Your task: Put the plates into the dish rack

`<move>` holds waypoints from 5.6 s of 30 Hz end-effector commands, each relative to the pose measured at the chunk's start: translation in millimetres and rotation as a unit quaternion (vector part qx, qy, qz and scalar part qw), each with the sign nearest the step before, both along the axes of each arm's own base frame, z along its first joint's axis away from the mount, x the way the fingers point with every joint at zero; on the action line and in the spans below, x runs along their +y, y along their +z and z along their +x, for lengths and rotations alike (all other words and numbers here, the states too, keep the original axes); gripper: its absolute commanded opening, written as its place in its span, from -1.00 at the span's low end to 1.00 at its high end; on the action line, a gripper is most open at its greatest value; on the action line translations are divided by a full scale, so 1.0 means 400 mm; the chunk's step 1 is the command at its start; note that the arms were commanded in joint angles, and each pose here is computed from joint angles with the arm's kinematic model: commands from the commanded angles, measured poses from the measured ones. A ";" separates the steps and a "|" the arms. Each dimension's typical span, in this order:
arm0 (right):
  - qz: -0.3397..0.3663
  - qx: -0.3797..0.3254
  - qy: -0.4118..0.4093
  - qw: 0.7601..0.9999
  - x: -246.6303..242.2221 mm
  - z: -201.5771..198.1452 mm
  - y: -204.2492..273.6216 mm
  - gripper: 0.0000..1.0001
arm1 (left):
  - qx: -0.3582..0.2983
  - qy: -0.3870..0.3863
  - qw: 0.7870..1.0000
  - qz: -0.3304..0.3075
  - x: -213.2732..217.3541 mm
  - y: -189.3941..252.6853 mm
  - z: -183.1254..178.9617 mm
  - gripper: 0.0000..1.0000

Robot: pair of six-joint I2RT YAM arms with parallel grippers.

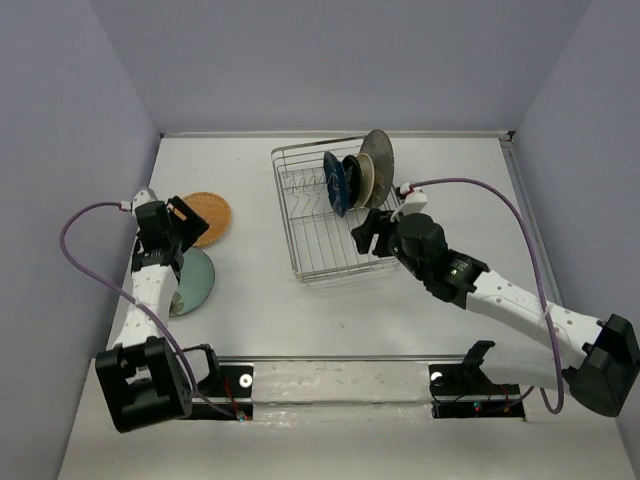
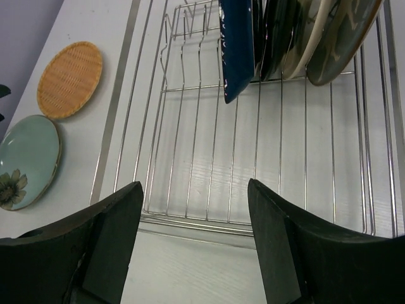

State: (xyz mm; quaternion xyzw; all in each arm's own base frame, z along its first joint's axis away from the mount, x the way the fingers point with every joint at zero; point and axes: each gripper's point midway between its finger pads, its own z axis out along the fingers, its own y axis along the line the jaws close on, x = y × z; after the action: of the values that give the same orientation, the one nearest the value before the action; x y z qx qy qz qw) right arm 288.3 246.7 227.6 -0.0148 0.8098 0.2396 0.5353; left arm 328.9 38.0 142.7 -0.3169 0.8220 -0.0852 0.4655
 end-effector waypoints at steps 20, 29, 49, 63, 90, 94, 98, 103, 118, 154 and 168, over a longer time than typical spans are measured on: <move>0.057 -0.076 0.035 0.995 -0.018 -0.051 0.037 0.25 | 0.022 0.045 0.999 -0.021 0.294 -0.108 0.210 0.43; 0.056 -0.073 0.033 0.995 -0.020 -0.051 0.026 0.24 | 0.065 0.015 0.997 -0.041 0.293 -0.208 0.246 0.31; 0.060 -0.068 0.054 0.994 0.011 -0.048 0.029 0.27 | -0.054 0.006 0.995 -0.078 0.257 -0.115 0.298 -0.89; 0.116 -0.066 0.236 0.963 0.177 -0.122 0.166 0.81 | -0.337 -0.052 0.927 -0.157 0.008 0.359 0.149 -0.88; 0.140 -0.013 0.422 0.896 0.285 -0.124 0.186 0.61 | -0.348 -0.435 0.804 -0.208 -0.439 0.400 -0.278 -0.89; 0.184 -0.012 0.476 0.860 0.309 -0.167 0.228 -0.86 | -0.330 -0.440 0.808 -0.213 -0.443 0.366 -0.269 -0.49; 0.171 -0.035 0.407 0.897 0.291 -0.109 0.255 -0.87 | -0.318 -0.435 0.818 -0.199 -0.437 0.357 -0.255 0.98; 0.053 -0.034 0.160 0.985 0.170 0.094 0.209 -0.87 | -0.270 -0.326 0.903 -0.071 -0.335 0.310 -0.179 0.98; -0.092 -0.081 -0.119 0.985 0.092 0.370 0.204 -0.87 | -0.248 -0.271 0.930 -0.019 -0.276 0.283 -0.154 0.98; -0.252 -0.071 -0.172 0.950 0.205 0.432 0.026 -0.87 | -0.239 -0.272 0.932 -0.025 -0.279 0.264 -0.160 0.98; -0.217 -0.040 -0.147 0.964 0.237 0.417 -0.012 -0.37 | -0.234 -0.274 0.932 -0.028 -0.283 0.261 -0.156 0.98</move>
State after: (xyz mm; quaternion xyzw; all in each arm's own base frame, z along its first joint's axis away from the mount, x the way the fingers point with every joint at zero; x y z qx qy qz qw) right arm 454.2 332.3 184.1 -0.0561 0.8265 -0.0744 0.5552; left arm 265.1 -73.8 238.9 -0.0772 0.7495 -0.3059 0.5819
